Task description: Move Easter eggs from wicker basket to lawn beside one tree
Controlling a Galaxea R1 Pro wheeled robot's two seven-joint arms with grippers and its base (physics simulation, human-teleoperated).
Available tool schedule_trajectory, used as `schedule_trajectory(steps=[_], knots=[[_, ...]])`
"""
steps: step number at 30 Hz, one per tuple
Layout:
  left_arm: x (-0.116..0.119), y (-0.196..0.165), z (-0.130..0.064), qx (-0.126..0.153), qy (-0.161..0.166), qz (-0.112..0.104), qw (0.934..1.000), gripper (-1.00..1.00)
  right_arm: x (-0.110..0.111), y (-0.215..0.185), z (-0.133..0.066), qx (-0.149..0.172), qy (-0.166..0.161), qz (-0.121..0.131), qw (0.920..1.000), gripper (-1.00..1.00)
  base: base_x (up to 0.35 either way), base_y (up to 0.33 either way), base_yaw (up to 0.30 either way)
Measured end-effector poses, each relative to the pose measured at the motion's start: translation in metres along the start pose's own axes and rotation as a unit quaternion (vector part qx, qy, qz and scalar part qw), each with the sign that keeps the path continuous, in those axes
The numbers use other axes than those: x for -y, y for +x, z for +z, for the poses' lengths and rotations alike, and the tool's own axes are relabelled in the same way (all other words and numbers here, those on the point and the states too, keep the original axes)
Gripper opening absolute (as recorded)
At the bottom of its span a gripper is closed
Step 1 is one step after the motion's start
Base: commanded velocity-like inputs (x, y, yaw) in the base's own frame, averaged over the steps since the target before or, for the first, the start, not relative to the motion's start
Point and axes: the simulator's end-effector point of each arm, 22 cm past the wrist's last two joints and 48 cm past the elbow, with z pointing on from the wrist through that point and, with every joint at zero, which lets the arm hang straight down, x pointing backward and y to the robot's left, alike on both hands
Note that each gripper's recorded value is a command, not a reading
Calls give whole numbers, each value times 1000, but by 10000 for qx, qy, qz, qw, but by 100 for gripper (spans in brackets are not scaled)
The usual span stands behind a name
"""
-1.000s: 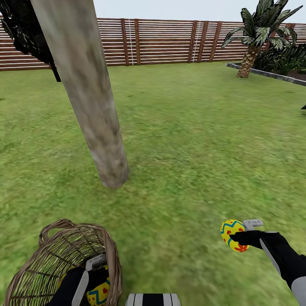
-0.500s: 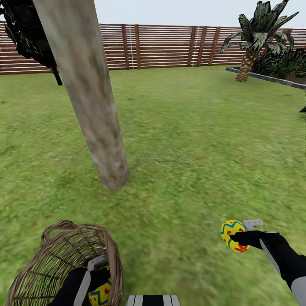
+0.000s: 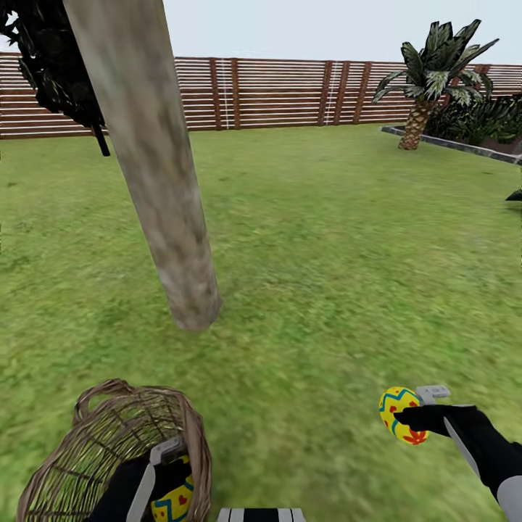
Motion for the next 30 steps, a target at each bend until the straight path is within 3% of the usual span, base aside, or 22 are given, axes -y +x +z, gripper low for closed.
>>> schedule_trajectory(steps=[30], knots=[[20, -38, -43, 565, 231, 45, 9981, -100, -1, -48, -48, 590, -14, 43, 9982, -100, 0, 0, 0]])
